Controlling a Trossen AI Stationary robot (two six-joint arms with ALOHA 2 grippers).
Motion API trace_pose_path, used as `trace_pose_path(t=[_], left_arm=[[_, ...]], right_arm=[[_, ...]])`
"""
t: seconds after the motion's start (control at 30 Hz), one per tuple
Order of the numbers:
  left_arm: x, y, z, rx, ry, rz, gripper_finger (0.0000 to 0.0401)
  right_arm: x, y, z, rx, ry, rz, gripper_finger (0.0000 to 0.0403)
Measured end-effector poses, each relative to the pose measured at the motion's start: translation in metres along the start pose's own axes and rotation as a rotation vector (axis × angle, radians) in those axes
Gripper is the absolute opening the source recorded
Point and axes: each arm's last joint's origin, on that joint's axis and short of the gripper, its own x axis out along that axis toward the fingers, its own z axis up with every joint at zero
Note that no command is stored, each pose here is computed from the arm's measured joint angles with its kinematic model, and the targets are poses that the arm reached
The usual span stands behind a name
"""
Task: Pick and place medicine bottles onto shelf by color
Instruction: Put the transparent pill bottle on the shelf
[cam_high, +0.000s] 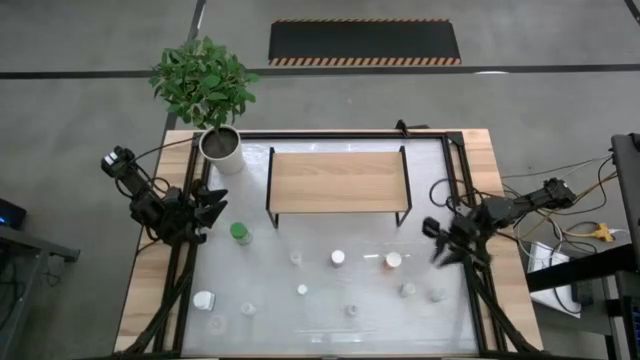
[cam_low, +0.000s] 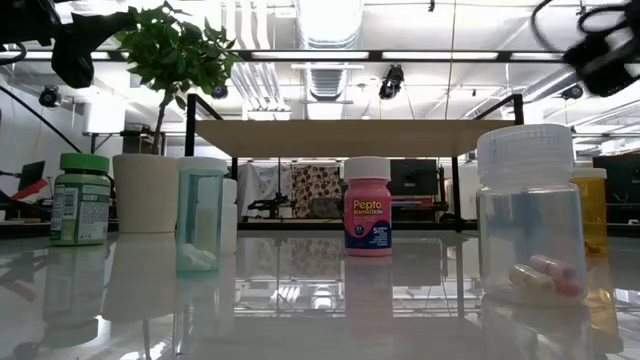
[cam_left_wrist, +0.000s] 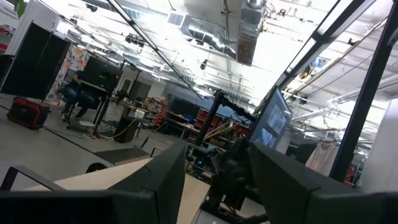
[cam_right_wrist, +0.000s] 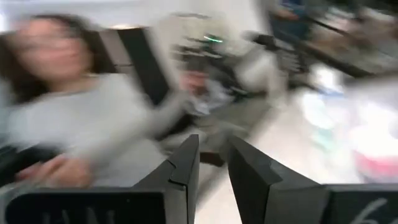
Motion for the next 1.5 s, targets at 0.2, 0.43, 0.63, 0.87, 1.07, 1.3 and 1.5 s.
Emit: trace_pose_path(t=[0.2, 0.43, 0.63, 0.87, 1.07, 1.3, 1.5], left_arm=[[0.000, 0.000, 0.000, -0.002, -0.001, 0.001, 0.0164], [0.000, 0.001, 0.002, -0.015, -0.013, 0.003, 0.0164], [0.000, 0.000, 0.002, -0.020, -0.012, 0.003, 0.0164], [0.000, 0.001, 0.003, -0.030, -0.018, 0.004, 0.0164], [0.000, 0.001, 0.003, -0.091, -0.019, 0.004, 0.0164], [0.006, -0.006, 0.019, -0.137, -0.039, 0.004, 0.0164], [0.017, -0.023, 0.042, -0.080, -0.081, -0.086, 0.0164]], right_arm=[[0.000, -0.016, -0.017, 0.217, 0.109, -0.349, 0.0063], [0.006, -0.020, -0.022, 0.289, 0.174, -0.394, 0.0062], [0.008, -0.024, -0.028, 0.312, 0.233, -0.429, 0.0066], [0.009, -0.025, -0.029, 0.317, 0.251, -0.439, 0.0064], [0.009, -0.026, -0.029, 0.310, 0.240, -0.453, 0.0071], [0.009, -0.030, -0.019, 0.206, 0.066, -0.637, 0.0070], [0.013, -0.022, 0.009, -0.204, -0.133, -0.598, 0.0070]])
